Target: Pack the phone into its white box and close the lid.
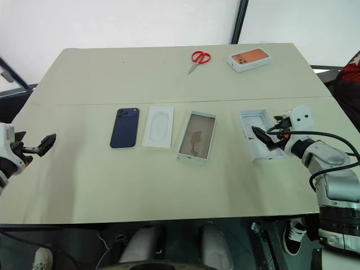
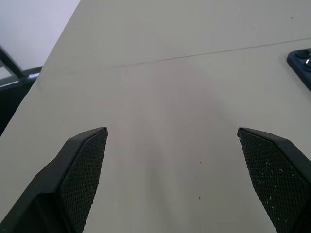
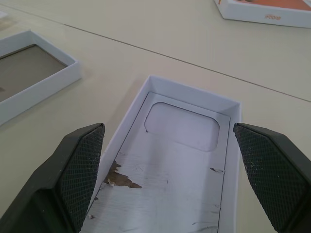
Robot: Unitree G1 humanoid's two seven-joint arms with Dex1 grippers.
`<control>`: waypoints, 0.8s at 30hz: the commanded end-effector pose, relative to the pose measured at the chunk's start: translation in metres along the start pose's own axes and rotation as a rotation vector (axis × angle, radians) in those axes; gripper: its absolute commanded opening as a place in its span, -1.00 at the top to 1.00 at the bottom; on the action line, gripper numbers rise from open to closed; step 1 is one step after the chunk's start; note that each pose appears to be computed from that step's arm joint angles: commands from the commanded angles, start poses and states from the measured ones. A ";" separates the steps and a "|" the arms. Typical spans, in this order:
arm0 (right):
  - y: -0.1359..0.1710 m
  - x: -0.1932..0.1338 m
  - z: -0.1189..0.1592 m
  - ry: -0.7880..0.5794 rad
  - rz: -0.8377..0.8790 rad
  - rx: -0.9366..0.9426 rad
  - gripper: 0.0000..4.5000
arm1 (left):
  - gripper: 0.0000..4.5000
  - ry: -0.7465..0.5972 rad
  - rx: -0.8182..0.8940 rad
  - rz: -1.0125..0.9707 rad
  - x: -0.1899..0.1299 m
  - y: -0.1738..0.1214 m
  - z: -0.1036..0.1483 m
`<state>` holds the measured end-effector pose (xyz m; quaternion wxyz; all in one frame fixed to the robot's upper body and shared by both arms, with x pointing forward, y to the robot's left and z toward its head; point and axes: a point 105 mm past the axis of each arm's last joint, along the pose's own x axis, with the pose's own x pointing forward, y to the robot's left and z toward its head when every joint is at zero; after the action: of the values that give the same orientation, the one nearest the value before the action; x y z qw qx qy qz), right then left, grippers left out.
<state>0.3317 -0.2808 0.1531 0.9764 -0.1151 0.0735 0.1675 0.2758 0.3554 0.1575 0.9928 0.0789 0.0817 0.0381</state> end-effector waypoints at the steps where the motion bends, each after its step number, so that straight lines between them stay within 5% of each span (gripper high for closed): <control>1: -0.002 0.000 0.018 -0.054 -0.003 -0.037 -0.97 | -1.00 -0.049 0.014 0.011 -0.002 0.000 0.013; 12: 0.012 0.003 0.025 -0.061 0.054 -0.038 -0.97 | -1.00 -0.063 -0.006 -0.031 -0.003 -0.014 0.018; 24: 0.103 0.014 0.058 -0.146 0.350 -0.091 -0.97 | -1.00 -0.065 -0.080 -0.506 0.017 -0.165 0.040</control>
<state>0.3225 -0.1892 0.1737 0.9400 -0.1268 0.0417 0.3140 0.3089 0.2117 0.1624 0.9819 0.0155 0.0696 -0.1757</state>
